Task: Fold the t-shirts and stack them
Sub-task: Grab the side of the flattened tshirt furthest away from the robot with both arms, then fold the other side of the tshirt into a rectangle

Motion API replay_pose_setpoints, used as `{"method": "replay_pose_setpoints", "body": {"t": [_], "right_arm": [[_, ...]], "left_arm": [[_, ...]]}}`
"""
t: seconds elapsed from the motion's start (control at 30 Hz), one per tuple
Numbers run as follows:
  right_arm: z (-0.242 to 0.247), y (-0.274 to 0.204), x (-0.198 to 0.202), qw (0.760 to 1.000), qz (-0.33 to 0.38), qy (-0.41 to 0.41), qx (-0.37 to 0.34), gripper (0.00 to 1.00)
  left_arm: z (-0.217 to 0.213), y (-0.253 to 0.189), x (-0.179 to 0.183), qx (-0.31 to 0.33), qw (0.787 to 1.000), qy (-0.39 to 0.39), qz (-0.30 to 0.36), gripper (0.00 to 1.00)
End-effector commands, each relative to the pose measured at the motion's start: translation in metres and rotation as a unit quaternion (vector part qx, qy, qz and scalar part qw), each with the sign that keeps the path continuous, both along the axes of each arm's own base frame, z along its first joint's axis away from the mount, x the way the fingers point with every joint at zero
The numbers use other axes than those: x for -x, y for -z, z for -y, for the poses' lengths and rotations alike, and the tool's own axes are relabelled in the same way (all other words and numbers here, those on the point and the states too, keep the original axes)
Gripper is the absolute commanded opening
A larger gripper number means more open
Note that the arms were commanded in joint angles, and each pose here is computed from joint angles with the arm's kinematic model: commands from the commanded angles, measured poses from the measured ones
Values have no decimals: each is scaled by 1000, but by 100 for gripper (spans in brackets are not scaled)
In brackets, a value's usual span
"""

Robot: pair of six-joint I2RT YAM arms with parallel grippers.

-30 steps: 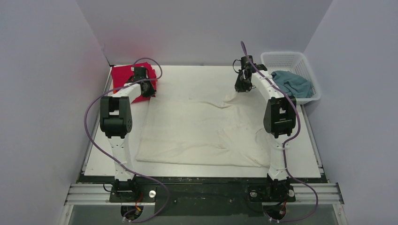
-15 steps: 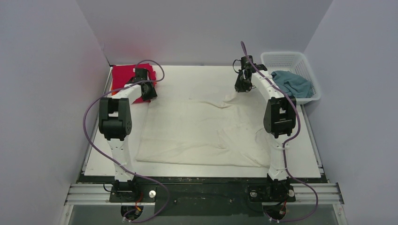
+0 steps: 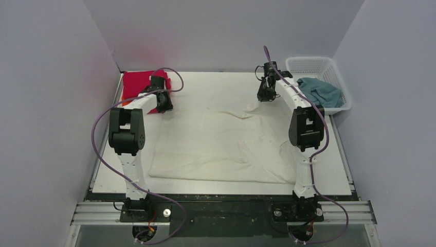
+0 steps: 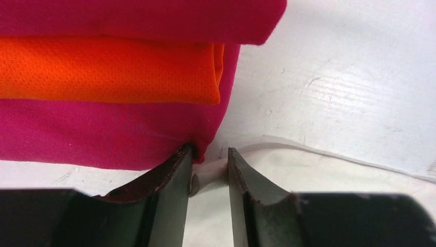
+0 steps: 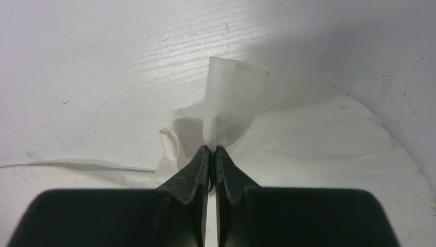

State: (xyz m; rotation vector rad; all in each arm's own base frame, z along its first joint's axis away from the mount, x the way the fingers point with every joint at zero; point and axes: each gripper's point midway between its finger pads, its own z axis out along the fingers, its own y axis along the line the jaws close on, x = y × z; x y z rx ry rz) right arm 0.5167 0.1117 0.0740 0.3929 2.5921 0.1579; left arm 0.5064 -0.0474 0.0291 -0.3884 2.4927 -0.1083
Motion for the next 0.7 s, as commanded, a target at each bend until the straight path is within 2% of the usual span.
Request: {"method": "replay_pose_setpoints", "body": {"t": [0.0, 0.03, 0.07, 0.13, 0.2, 0.67], "right_arm": [[4, -6, 8, 1000, -6, 2, 4, 0], [4, -5, 9, 1000, -7, 2, 4, 0], [4, -6, 9, 1000, -7, 2, 4, 0], [5, -6, 11, 1000, -8, 3, 6, 0], [6, -8, 12, 1000, -6, 2, 7, 0], [9, -19, 23, 1000, -2, 1, 11, 0]], "left_arm": [[-2, -7, 16, -29, 999, 11, -19, 30], [-2, -8, 15, -30, 999, 12, -19, 26], [-2, -9, 14, -30, 999, 12, -18, 17], [-1, -13, 12, -29, 999, 12, -14, 5], [0, -18, 12, -26, 1000, 12, -9, 0], [8, -36, 36, -30, 999, 11, 3, 0]]}}
